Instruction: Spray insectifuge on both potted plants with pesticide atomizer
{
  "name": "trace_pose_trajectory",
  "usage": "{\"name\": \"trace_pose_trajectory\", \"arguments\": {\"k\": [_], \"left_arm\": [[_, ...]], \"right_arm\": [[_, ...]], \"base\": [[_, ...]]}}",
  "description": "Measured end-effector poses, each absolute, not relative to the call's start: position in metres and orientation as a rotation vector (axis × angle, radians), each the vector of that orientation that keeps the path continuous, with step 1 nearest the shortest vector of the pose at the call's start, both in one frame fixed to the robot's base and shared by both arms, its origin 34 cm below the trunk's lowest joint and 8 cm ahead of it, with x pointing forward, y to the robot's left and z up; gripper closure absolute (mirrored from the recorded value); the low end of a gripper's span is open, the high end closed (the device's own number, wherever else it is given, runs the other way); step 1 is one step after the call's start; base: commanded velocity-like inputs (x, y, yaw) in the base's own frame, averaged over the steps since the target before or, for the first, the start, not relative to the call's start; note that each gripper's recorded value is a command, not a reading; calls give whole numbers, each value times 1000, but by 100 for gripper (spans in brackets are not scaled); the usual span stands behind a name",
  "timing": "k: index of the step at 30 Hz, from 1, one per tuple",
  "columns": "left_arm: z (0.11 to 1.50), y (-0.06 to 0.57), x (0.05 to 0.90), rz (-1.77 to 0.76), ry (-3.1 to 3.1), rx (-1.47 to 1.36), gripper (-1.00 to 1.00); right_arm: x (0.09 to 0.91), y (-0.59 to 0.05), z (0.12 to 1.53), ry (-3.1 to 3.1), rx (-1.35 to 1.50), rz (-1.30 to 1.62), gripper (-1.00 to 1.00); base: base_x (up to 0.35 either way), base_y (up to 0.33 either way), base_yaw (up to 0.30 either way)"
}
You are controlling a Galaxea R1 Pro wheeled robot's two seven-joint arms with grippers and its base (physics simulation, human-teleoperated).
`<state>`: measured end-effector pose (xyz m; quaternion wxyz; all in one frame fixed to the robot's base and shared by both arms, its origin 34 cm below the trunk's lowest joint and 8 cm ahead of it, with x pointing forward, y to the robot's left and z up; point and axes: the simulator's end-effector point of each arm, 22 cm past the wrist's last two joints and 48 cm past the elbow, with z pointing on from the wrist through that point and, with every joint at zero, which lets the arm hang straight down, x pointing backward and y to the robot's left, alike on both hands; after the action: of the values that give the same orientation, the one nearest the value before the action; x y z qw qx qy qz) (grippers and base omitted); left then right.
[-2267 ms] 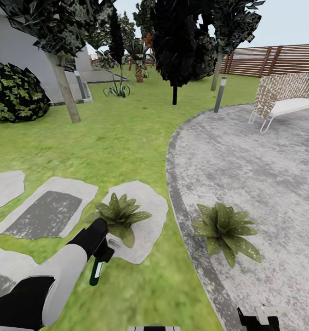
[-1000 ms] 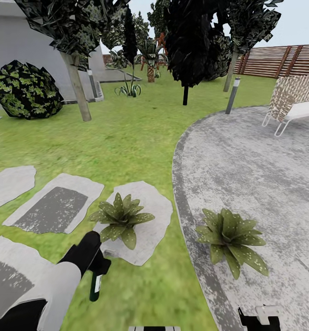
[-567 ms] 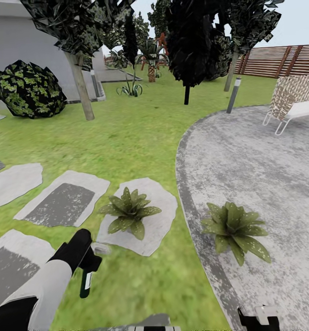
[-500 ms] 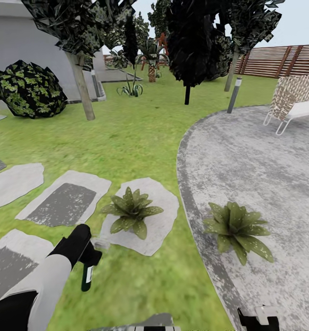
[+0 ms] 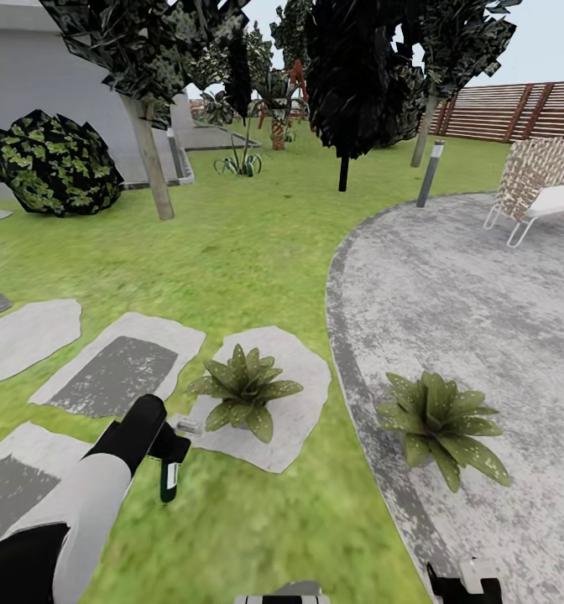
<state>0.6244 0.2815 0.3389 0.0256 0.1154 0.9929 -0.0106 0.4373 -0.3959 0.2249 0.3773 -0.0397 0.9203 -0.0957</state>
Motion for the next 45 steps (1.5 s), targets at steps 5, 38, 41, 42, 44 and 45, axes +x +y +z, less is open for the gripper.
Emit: {"name": "trace_pose_trajectory", "arguments": {"k": [5,38,41,42,44,45], "left_arm": [[344,285,633,-44,3040,301,100],[259,223,560,-102,2967,442,100],[258,224,560,-100,2968,441,100],[258,225,560,-99,2968,441,100],[259,225,561,-97,2966,440,100],[259,225,561,-97,2966,439,100]], "right_arm": [[437,-396,225,2353,-101,-245,-100],[435,-388,222,2360,-99,-227,-100],[435,-388,222,2360,-99,-227,-100],[435,-388,222,2360,-99,-227,-100],[435,-387,222,2361,-99,-226,-100],[435,-387,222,2361,-99,-226,-100]], "base": [[190,-244,0],[18,-44,-109],[-63,65,-104],[-155,190,-23],[-157,243,-8],[-146,266,-3]]}}
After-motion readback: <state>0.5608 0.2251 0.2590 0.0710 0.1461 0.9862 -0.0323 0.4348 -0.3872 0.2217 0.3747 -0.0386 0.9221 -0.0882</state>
